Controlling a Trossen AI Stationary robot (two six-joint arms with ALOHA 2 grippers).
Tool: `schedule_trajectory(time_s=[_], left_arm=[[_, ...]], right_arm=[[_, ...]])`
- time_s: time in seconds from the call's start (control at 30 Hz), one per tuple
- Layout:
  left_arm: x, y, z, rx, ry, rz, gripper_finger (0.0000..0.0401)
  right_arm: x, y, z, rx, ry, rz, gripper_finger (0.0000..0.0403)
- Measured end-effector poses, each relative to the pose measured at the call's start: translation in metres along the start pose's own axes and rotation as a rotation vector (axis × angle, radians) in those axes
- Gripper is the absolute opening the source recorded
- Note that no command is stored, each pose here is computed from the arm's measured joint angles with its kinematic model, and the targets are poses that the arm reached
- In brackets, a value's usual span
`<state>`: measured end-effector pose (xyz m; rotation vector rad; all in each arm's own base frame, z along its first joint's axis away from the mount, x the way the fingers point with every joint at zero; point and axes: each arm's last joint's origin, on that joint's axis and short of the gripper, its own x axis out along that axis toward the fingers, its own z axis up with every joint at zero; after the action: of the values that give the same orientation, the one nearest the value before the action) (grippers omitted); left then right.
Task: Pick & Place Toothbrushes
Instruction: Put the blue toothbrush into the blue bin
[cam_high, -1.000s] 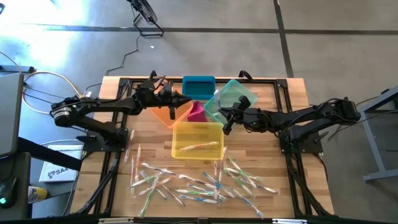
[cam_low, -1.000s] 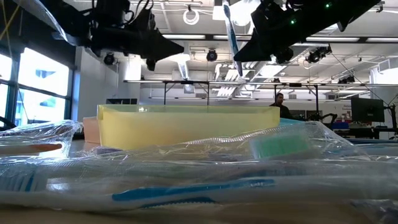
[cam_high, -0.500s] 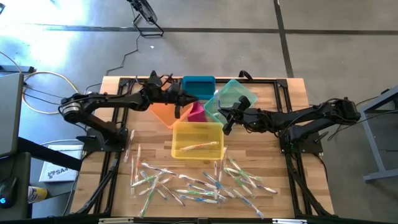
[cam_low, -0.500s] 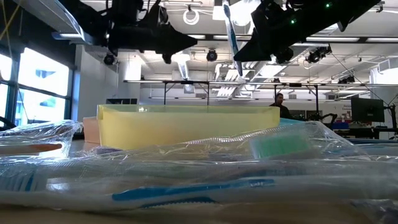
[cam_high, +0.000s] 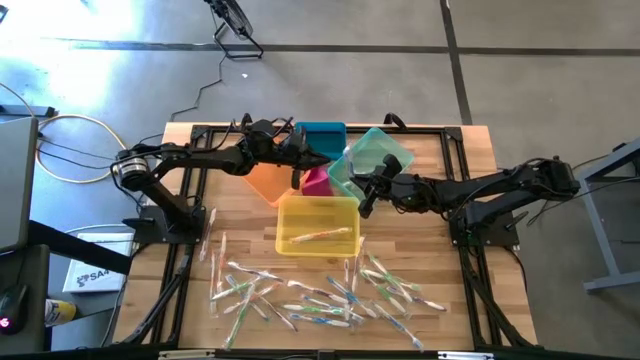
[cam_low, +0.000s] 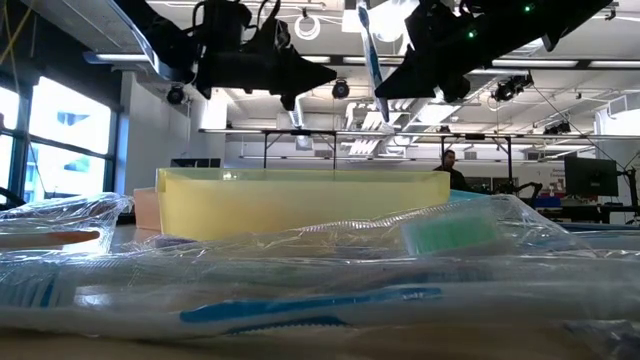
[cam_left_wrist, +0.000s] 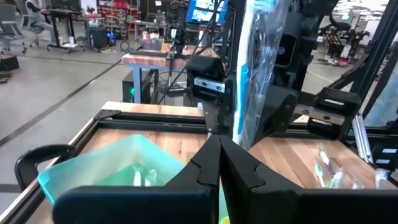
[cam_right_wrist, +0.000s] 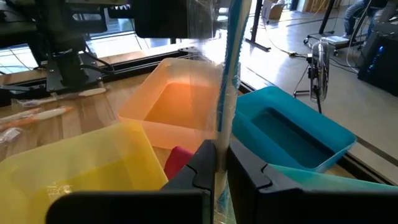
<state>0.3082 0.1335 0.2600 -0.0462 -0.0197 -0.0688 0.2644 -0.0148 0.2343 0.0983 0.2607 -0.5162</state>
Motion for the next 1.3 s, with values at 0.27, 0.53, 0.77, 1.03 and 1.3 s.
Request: schedule_trajectory(time_s=[0.27, 0.53, 0.77, 1.03, 1.3], left_arm=[[0.0, 0.0, 0.0, -0.01, 0.004, 0.004, 0.0074], [0.008, -0.006, -0.011, -0.022, 0.039, -0.04, 0.0134], [0.019, -0.012, -0.017, 0.014, -0.023, -0.072, 0.0128], [0.019, -0.012, -0.015, 0.025, -0.044, -0.073, 0.0126], [0.024, -0.016, -0.019, 0.028, -0.051, -0.081, 0.0126]], right_arm=[[0.0, 0.0, 0.0, 0.0, 0.0, -0.002, 0.0014], [0.0, 0.0, 0.0, 0.0, -0.001, -0.004, 0.0014], [0.0, 0.0, 0.0, 0.001, -0.003, -0.004, 0.0014], [0.0, 0.0, 0.0, 0.009, -0.004, -0.004, 0.0014], [0.0, 0.0, 0.001, 0.014, -0.014, -0.001, 0.0014]])
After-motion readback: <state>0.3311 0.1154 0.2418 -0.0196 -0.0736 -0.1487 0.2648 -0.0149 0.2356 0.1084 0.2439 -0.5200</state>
